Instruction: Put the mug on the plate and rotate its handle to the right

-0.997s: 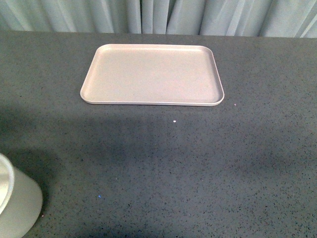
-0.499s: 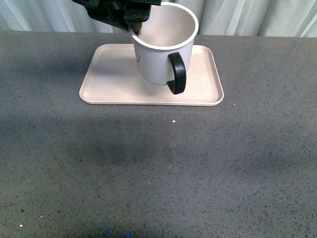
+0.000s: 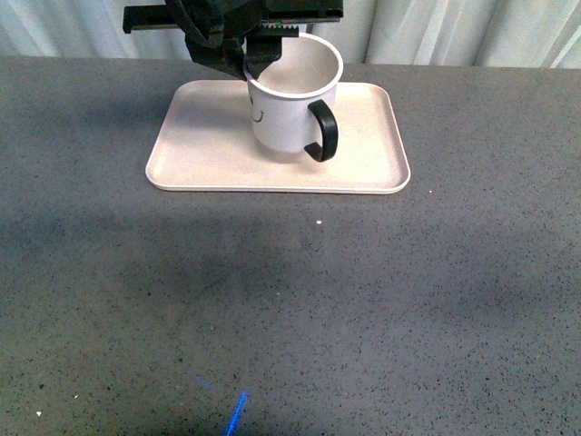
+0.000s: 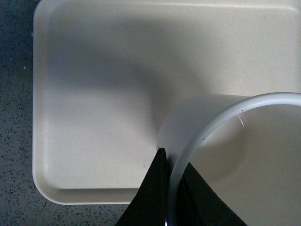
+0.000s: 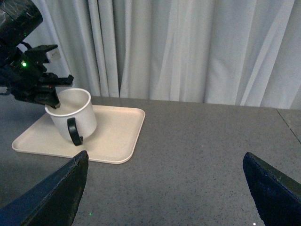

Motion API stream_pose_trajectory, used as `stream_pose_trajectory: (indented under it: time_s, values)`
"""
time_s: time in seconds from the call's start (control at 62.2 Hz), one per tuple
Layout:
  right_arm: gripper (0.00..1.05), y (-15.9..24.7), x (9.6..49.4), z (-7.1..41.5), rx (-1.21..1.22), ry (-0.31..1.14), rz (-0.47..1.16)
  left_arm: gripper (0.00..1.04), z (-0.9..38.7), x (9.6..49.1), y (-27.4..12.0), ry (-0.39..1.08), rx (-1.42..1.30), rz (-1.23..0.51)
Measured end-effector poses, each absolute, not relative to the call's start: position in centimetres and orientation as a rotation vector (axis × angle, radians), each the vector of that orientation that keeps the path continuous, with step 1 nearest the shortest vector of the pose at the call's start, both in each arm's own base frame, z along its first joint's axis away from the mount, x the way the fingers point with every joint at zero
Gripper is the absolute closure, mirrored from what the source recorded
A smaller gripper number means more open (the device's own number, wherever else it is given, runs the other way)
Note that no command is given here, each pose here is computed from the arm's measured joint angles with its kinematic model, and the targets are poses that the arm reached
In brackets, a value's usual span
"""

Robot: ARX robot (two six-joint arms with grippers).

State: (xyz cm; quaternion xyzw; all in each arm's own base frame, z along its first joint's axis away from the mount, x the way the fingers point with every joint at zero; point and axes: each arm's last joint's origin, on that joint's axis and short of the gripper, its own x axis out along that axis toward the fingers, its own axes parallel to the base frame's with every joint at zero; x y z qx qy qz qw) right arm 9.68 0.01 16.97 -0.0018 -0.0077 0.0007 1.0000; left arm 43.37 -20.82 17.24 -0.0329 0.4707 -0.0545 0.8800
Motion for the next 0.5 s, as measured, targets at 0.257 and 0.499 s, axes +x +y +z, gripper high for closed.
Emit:
stream_pose_trajectory:
  time_s: [0.257,0.499]
  values:
    - [0.09,0.0,9.7,17.0,-0.004,-0.015,0.001,1.03,15.8,43.6,-20.9,1.010,-0.084,-0.088]
    - [0.09,0.0,9.7,17.0,-0.004,-0.015,0.001,1.03,14.4,43.8,-20.7,1.031,-0.092,-0.047]
